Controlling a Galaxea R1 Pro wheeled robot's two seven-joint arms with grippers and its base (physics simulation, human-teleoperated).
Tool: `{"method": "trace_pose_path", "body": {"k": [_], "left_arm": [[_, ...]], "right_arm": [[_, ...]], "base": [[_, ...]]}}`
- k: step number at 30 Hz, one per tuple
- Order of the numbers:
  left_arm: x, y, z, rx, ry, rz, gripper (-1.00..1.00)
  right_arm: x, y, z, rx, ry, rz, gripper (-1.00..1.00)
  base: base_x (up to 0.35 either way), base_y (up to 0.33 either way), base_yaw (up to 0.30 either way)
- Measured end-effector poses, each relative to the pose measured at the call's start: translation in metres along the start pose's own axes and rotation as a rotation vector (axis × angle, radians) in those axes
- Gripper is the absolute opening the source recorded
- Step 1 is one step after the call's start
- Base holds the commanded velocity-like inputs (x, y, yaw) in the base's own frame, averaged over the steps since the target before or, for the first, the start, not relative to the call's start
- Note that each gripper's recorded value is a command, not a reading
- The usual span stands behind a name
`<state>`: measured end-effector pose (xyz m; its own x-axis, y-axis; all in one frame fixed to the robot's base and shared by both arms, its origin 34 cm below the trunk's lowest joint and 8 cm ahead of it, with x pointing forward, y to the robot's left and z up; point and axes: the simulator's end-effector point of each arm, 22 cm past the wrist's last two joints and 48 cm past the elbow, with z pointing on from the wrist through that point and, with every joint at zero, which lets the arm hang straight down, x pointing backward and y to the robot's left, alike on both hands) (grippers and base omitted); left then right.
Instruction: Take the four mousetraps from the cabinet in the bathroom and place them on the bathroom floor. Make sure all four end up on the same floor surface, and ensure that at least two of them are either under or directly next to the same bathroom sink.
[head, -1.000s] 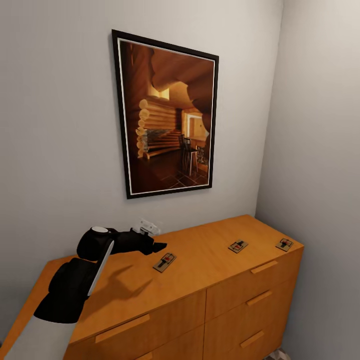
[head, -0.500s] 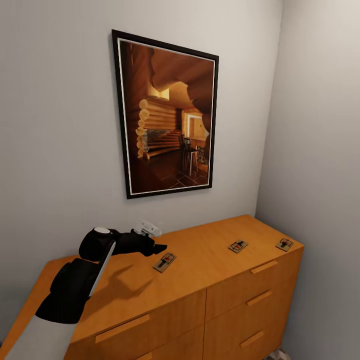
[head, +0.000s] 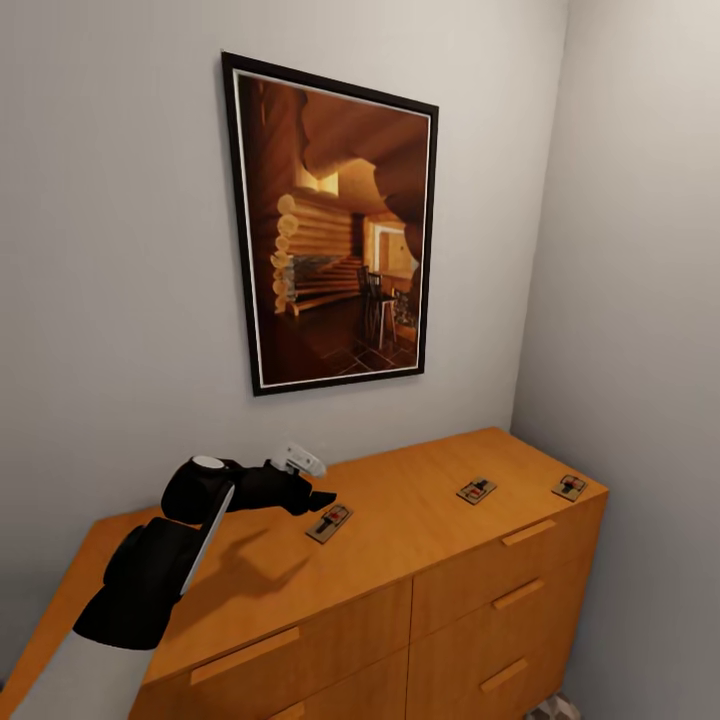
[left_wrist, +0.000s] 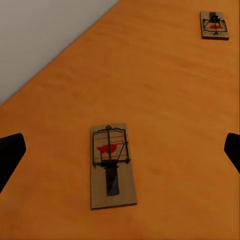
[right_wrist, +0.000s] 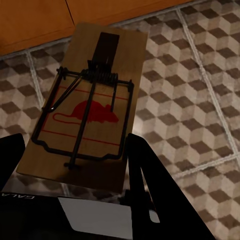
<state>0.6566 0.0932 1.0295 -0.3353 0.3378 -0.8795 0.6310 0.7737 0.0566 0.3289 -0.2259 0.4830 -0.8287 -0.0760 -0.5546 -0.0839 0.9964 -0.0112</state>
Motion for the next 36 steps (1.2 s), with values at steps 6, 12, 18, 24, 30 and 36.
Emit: {"method": "trace_pose_path", "body": {"k": [6, 12, 18, 24, 30, 36], "left_arm": [[0.005, -0.008, 0.006, 0.014, 0.018, 0.016, 1.00], [0.010, -0.008, 0.010, 0.019, 0.029, 0.014, 1.00], [0.012, -0.008, 0.013, 0.022, 0.035, 0.011, 1.00], [0.015, -0.006, 0.014, 0.022, 0.040, 0.008, 1.00], [0.018, -0.003, 0.015, 0.019, 0.044, 0.003, 1.00], [0.020, -0.001, 0.017, 0.019, 0.047, -0.002, 1.00]], "right_arm": [[0.002, 0.001, 0.000, -0.002, 0.006, 0.000, -1.00], [0.005, 0.001, 0.000, -0.002, 0.012, 0.000, -1.00], [0.007, 0.002, -0.001, -0.003, 0.019, 0.001, -1.00], [0.009, 0.002, -0.001, -0.003, 0.024, 0.001, -1.00], [0.012, 0.002, -0.001, -0.003, 0.030, 0.002, -1.00], [0.014, 0.002, -0.001, -0.004, 0.035, 0.001, -1.00]], "base": [[0.000, 0.000, 0.000], [0.000, 0.000, 0.000], [0.000, 0.000, 0.000], [0.000, 0.000, 0.000], [0.000, 0.000, 0.000], [0.000, 0.000, 0.000]]}}
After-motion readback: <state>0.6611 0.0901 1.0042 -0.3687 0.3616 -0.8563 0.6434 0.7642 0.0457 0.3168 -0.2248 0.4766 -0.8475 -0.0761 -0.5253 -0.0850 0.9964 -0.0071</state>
